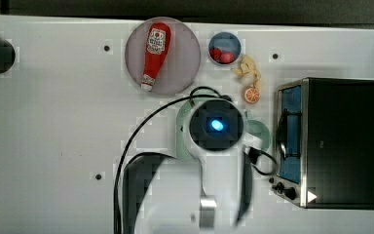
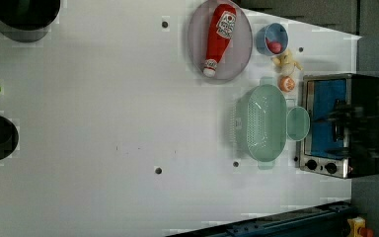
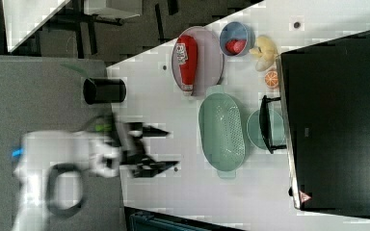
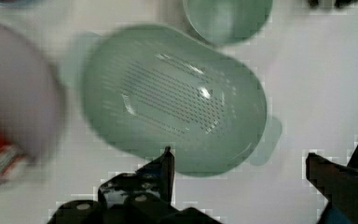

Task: Drag strainer right to left.

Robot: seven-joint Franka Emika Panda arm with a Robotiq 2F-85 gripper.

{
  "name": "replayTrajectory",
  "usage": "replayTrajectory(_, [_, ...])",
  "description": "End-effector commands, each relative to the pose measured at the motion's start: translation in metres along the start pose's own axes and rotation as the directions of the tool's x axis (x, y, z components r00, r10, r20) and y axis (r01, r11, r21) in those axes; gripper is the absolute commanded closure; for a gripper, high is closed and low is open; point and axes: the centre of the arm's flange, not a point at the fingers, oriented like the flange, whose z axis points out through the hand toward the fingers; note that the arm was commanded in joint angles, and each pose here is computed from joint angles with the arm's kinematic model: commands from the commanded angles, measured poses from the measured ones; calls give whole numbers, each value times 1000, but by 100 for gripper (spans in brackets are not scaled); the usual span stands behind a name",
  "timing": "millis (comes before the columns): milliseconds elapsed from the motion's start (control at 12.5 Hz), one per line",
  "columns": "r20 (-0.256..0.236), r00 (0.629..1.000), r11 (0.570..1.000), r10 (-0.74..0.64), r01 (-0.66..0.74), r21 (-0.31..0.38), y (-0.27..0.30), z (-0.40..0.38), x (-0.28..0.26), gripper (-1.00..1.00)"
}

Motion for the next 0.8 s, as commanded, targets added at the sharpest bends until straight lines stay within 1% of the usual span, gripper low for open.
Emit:
replayTrajectory(80, [12,988,988,152,-152,-15,-13,45,-11,-100])
replayTrajectory(240, [11,980,980,197,-197,1,-29,85,-5,-100])
replayTrajectory(560, [13,945,943,328,-328,52,-50,159,-5,-100])
replayTrajectory(800, [16,943,940,332,-333,75,-54,205,-12,-100])
